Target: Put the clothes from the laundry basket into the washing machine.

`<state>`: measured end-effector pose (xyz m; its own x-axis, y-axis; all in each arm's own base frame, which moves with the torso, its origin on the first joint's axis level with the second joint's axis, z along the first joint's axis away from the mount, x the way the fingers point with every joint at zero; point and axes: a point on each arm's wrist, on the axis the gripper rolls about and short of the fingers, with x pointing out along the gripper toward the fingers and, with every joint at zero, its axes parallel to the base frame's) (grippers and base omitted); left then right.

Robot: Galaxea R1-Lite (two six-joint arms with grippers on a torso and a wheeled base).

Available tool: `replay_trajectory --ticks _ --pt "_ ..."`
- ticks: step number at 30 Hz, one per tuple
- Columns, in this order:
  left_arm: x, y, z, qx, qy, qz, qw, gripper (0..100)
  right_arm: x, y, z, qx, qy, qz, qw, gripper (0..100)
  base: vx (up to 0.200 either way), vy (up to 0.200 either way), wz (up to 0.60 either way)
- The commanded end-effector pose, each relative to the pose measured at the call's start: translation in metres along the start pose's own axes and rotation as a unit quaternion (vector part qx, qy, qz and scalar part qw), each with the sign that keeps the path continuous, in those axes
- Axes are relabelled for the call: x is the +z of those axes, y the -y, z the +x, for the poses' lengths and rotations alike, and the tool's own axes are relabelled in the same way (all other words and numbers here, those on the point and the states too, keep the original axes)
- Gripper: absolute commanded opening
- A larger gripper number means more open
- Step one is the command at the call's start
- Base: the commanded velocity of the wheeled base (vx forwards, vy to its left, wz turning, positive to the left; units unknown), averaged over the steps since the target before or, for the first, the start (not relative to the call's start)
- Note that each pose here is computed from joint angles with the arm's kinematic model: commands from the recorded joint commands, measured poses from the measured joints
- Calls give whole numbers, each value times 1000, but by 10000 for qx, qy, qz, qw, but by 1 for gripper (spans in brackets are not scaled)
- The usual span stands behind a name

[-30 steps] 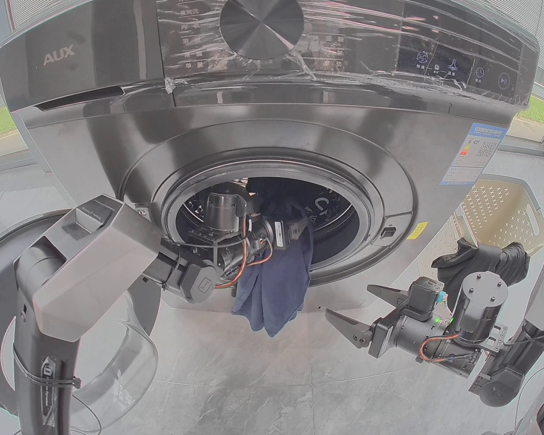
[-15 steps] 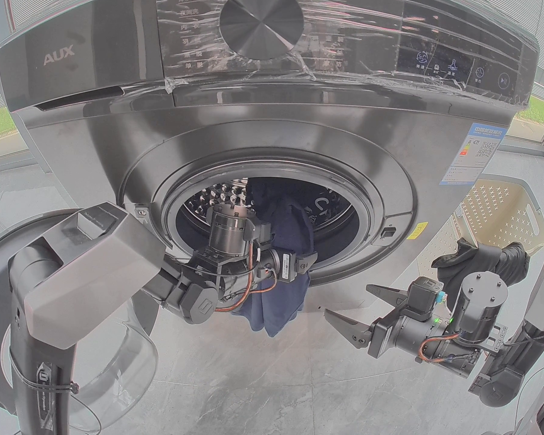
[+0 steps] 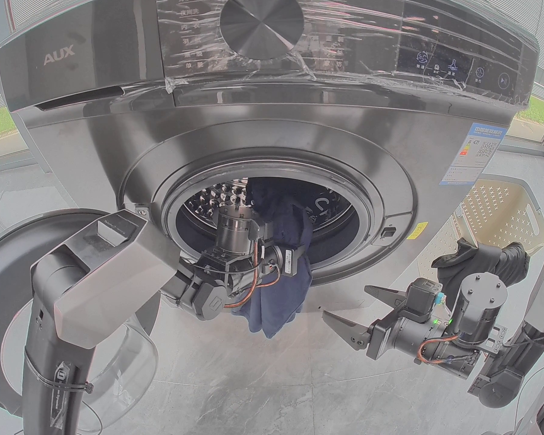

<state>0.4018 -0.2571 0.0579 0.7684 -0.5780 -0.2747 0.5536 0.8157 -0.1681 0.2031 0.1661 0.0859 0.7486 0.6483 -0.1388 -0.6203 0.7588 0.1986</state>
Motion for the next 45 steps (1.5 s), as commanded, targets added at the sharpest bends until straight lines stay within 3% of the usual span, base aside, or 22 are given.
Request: replay_trajectory --ticks 1,5,9,12,15,17,21,22,24,27,32,37,42,43,45 --pt "-7 -2 5 8 -30 -17 10000 0 0 0 0 1 6 1 10000 100 0 0 0" --pt "-2 -1 6 -22 112 -11 9999 0 0 0 1 8 5 0 10000 100 0 0 0" --pt "22 -4 11 67 647 -54 9979 0 0 0 1 8 5 0 10000 100 0 0 0" --pt "39 -16 16 383 1082 -129 9933 0 0 -1 1 17 11 -1 10000 100 0 0 0" --pt "62 -29 24 696 1676 -258 9830 0 0 -2 1 32 8 -3 10000 100 0 0 0" --pt "70 -30 25 758 1895 -335 9784 0 0 -2 1 32 8 -3 10000 100 0 0 0" --pt "75 -31 25 781 2004 -385 9758 0 0 -2 1 32 8 4 10000 100 0 0 0" --pt "75 -30 25 784 1989 -386 9761 100 0 -2 1 32 8 4 10000 100 0 0 0" --pt "74 -31 24 792 1945 -395 9769 100 0 -2 1 32 8 4 10000 100 0 0 0" --pt "67 -26 14 745 1605 -390 9834 100 0 -2 1 32 8 4 10000 100 0 0 0" --pt "38 -11 -5 416 608 -311 9968 100 0 -2 1 32 8 4 10000 100 0 0 0" --pt "12 -11 -7 427 140 -90 9990 100 0 -2 1 32 8 4 10000 100 0 0 0" --pt "-2 -14 -3 437 -23 -69 9990 100 0 -2 1 32 8 4 10000 100 0 0 0" --pt "-4 -15 -1 454 -36 -57 9989 0 0 -2 1 32 8 4 10000 100 0 0 0" --pt "-6 -16 1 453 -38 -5 9990 0 0 -2 1 32 8 4 10000 100 0 0 0"
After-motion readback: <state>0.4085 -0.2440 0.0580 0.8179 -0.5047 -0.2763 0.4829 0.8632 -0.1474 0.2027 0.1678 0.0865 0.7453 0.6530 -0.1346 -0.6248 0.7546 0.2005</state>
